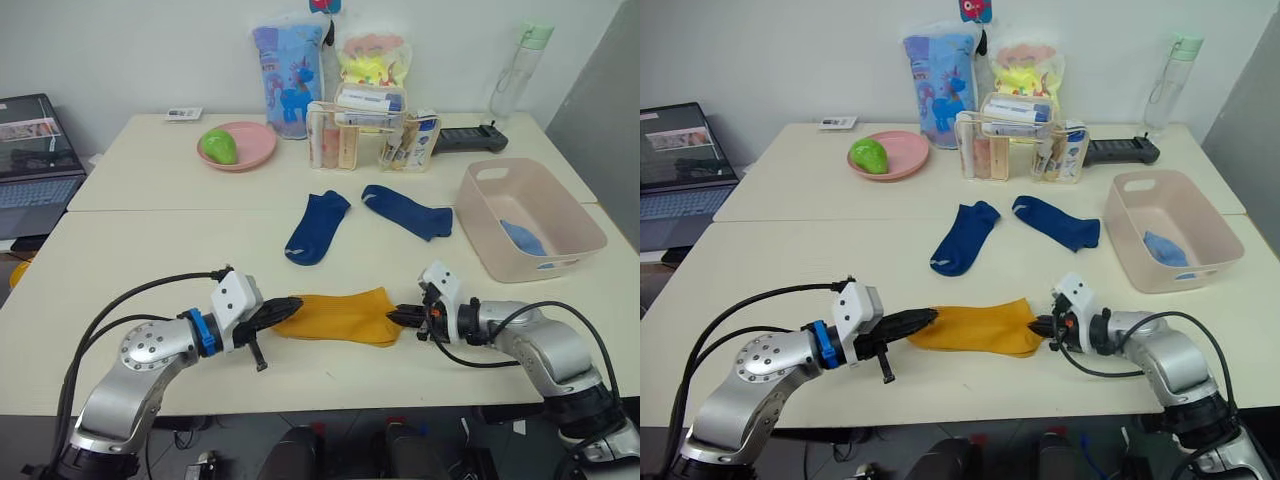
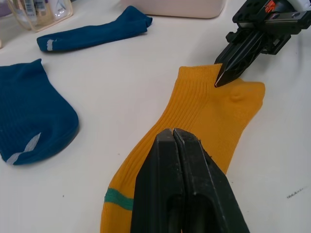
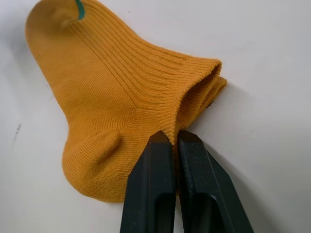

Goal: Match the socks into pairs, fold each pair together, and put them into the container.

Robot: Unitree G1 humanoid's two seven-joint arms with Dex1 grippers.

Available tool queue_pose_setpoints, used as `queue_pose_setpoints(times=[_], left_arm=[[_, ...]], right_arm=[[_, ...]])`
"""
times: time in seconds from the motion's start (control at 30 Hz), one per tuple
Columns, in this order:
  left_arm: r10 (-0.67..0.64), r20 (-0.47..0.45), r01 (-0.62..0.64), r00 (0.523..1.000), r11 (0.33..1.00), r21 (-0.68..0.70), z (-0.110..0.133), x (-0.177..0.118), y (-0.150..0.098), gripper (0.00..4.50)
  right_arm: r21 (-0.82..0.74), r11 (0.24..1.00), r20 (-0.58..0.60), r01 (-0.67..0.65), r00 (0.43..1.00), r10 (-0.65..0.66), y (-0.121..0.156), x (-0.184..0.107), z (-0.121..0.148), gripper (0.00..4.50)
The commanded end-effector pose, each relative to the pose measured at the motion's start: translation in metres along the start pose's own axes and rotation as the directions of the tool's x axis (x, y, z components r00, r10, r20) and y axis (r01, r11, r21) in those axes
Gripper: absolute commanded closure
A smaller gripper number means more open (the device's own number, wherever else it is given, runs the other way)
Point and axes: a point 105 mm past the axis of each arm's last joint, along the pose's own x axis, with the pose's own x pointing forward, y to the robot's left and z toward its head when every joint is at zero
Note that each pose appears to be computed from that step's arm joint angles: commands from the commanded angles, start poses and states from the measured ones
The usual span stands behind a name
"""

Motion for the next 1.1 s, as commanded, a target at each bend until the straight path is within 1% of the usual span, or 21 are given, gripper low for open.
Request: queue_pose_setpoints(times=[0.03,0.07,0.13,0.2,0.23,0.3,0.37,0.43,0.5,0.6,0.63,0.73,0.83,0.87,0.97,1.1], left_arm=[[-0.084,0.064,0.084,0.994,0.996,-0.001,0.017,0.015,-0.009,4.5],[-0.104,0.072,0.105,0.992,0.994,-0.011,0.019,0.018,-0.01,4.5],[-0.18,0.076,0.184,0.981,0.981,-0.054,0.017,0.035,-0.016,4.5],[-0.239,0.056,0.243,0.969,0.967,-0.072,0.012,0.054,-0.018,4.5],[-0.26,0.032,0.261,0.965,0.963,-0.067,0.007,0.062,-0.018,4.5],[-0.283,-0.021,0.282,0.959,0.959,-0.024,-0.004,0.08,-0.018,4.5],[-0.295,-0.033,0.294,0.955,0.955,-0.022,-0.009,0.095,-0.019,4.5],[-0.305,-0.032,0.304,0.952,0.952,-0.026,-0.01,0.102,-0.019,4.5],[-0.33,-0.059,0.329,0.942,0.944,-0.031,-0.013,0.11,-0.023,4.5],[-0.348,-0.164,0.349,0.923,0.937,-0.021,-0.034,0.109,-0.025,4.5],[-0.333,-0.189,0.337,0.924,0.941,-0.012,-0.041,0.107,-0.022,4.5],[-0.309,-0.168,0.307,0.936,0.951,-0.039,-0.043,0.105,-0.019,4.5],[-0.312,-0.164,0.309,0.936,0.95,-0.04,-0.042,0.103,-0.018,4.5],[-0.312,-0.166,0.309,0.936,0.95,-0.041,-0.042,0.101,-0.018,4.5],[-0.312,-0.169,0.309,0.935,0.95,-0.042,-0.041,0.098,-0.017,4.5],[-0.287,-0.182,0.288,0.94,0.957,-0.025,-0.038,0.091,-0.01,4.5]], right_arm=[[-0.019,1.0,0.023,-0.017,1.0,0.017,-0.003,-0.018,0.017,4.48],[-0.016,1.0,0.018,-0.02,1.0,0.02,-0.005,-0.022,0.019,4.48],[-0.026,0.999,-0.014,-0.039,0.999,0.039,-0.01,-0.029,0.017,4.48],[-0.03,0.997,-0.04,-0.064,0.997,0.063,-0.013,-0.032,0.015,4.48],[-0.03,0.997,-0.043,-0.071,0.997,0.07,-0.014,-0.031,0.015,4.48],[-0.024,0.996,-0.046,-0.082,0.996,0.081,-0.016,-0.03,0.015,4.48],[-0.026,0.995,-0.053,-0.097,0.994,0.095,-0.017,-0.029,0.014,4.48],[-0.027,0.995,-0.057,-0.1,0.994,0.098,-0.019,-0.029,0.013,4.48],[-0.027,0.995,-0.057,-0.095,0.994,0.094,-0.021,-0.029,0.014,4.48],[-0.015,0.994,-0.037,-0.109,0.993,0.109,-0.021,-0.032,0.02,4.48],[-0.007,0.993,-0.025,-0.122,0.992,0.122,-0.019,-0.033,0.024,4.48],[0.04,0.979,0.007,-0.2,0.98,0.2,-0.008,-0.037,0.032,4.48],[0.071,0.967,0.011,-0.243,0.97,0.243,-0.002,-0.038,0.033,4.48],[0.086,0.961,0.032,-0.263,0.965,0.261,0.001,-0.037,0.036,4.48],[0.12,0.945,0.094,-0.304,0.951,0.294,0.008,-0.034,0.051,4.48],[0.14,0.932,0.136,-0.335,0.938,0.318,0.014,-0.026,0.063,4.48]])
